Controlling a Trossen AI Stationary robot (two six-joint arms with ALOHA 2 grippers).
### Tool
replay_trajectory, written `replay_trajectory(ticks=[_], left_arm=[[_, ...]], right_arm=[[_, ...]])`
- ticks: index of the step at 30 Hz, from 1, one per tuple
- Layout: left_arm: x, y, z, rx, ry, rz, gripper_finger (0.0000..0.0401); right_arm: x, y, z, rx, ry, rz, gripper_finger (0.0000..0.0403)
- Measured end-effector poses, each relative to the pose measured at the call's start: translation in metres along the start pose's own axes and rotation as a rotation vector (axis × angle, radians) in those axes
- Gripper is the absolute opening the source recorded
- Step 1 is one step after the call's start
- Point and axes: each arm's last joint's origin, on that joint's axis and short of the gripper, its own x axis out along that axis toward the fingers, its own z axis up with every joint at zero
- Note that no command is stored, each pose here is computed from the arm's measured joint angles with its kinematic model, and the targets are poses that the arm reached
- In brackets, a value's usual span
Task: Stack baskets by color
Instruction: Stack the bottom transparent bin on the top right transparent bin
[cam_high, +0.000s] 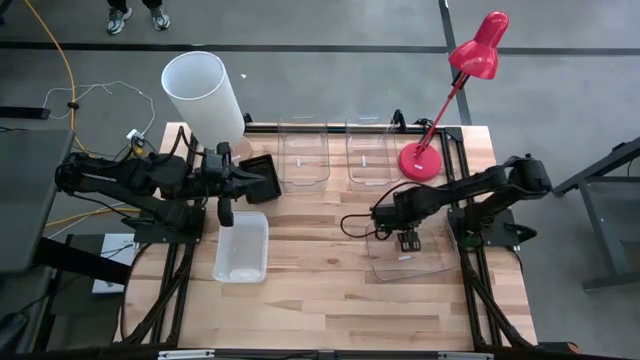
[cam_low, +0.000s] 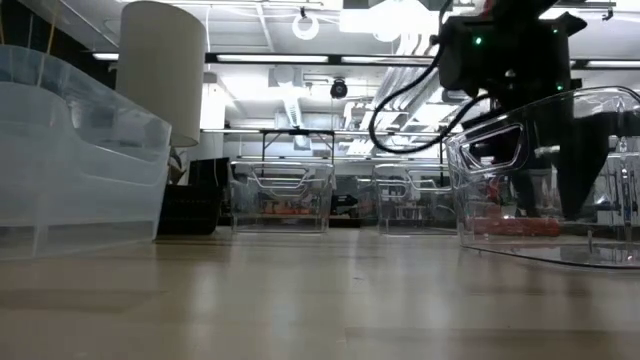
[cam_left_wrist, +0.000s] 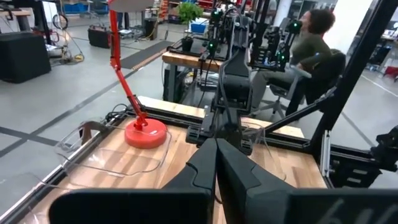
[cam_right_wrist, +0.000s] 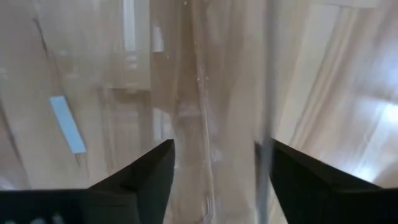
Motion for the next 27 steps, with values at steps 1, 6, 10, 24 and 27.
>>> replay_trajectory(ticks=[1, 6, 10, 24, 27], left_arm=[[0.0, 0.0, 0.0, 0.001, 0.001, 0.006, 0.0], [0.0, 0.002, 0.0, -0.027, -0.013, 0.064, 0.0], [0.0, 0.003, 0.001, -0.037, -0.024, 0.098, 0.0], [0.0, 0.003, 0.001, -0.083, -0.029, 0.112, 0.0], [0.0, 0.003, 0.001, -0.082, -0.029, 0.112, 0.0]], right_arm=[[0.002, 0.0, 0.001, -0.011, 0.01, 0.0, 0.022], [0.007, 0.0, 0.003, -0.044, 0.025, 0.006, 0.0116], [0.006, -0.002, 0.002, -0.037, 0.028, 0.033, 0.0015], [-0.067, -0.007, -0.038, 0.212, -0.28, 0.52, 0.0001], [-0.088, -0.008, -0.036, 0.327, -0.488, 0.578, 0.0001]])
